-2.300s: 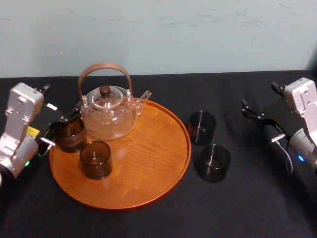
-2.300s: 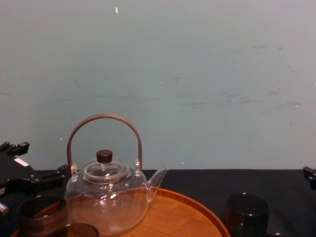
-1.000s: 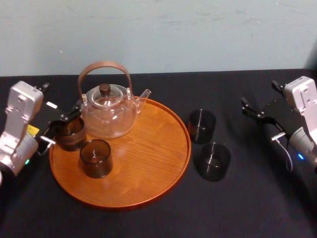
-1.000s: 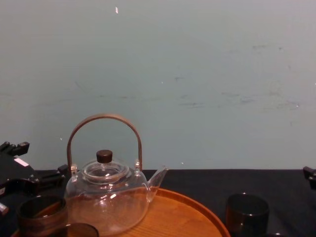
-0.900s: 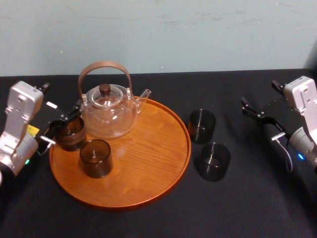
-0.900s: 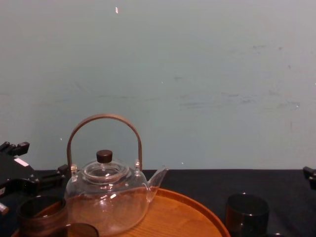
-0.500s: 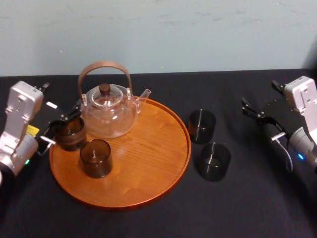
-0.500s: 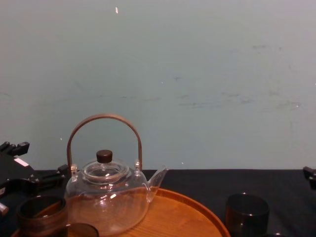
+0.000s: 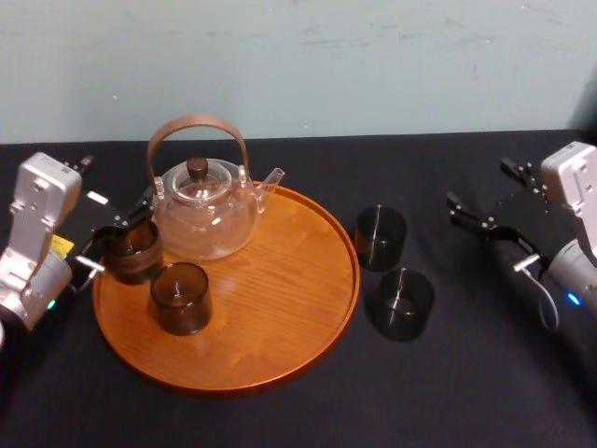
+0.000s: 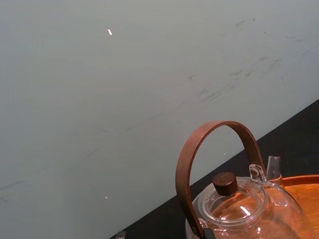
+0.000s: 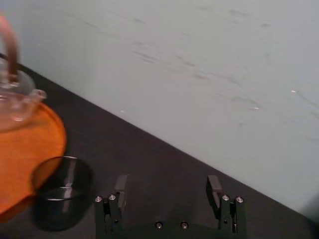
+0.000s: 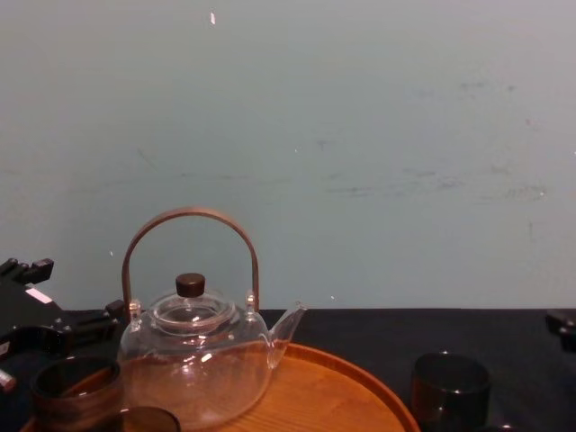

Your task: Pick up the glass from the table and place it on the tray.

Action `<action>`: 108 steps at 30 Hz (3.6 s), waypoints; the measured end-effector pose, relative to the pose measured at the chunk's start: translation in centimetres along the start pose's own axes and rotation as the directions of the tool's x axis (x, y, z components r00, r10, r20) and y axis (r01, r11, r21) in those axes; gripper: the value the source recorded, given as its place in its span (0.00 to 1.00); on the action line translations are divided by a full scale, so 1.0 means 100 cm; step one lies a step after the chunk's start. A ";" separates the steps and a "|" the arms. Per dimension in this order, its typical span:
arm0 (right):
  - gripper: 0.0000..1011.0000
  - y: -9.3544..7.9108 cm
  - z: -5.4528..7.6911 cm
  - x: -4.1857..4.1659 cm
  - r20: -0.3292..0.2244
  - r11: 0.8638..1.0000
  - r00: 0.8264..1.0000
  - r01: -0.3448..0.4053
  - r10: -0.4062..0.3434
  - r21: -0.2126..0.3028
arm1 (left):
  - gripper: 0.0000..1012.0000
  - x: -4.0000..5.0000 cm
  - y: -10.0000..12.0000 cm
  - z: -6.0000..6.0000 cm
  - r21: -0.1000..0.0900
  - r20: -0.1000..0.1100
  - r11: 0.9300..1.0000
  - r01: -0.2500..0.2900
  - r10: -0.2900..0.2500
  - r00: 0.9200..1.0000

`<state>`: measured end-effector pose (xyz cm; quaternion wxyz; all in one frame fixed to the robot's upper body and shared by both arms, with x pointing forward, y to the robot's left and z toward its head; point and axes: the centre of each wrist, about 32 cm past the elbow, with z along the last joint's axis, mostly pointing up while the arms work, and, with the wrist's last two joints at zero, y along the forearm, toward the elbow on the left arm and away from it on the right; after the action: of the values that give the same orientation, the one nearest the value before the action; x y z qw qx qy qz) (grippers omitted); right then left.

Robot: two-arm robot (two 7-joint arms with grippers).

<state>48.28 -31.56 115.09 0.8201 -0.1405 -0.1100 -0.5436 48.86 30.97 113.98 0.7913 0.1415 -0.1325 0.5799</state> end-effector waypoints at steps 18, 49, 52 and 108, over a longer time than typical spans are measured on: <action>0.99 -0.044 0.038 -0.0227 -0.077 0.970 0.968 -0.242 0.240 -0.017 | 0.99 0.0000 0.000 0.000 0.000 0.000 1.000 0.000 0.000 1.000; 0.99 -0.056 0.041 -0.0348 -0.178 0.928 0.922 -0.363 0.344 -0.089 | 0.99 0.0000 0.000 0.000 0.000 0.000 1.000 0.000 0.000 1.000; 0.99 -0.057 0.040 -0.0343 -0.182 0.928 0.922 -0.361 0.341 -0.089 | 0.99 0.0000 0.000 0.000 0.000 0.000 1.000 0.000 0.000 1.000; 0.99 -0.045 0.013 -0.0363 -0.273 0.905 0.899 -0.393 0.342 -0.161 | 0.99 0.0000 0.000 0.000 0.000 0.000 1.000 0.000 0.000 1.000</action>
<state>42.70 -29.64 115.59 0.8957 -0.1791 0.0768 -0.3997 48.86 30.97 113.98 0.7913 0.1415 -0.1325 0.5799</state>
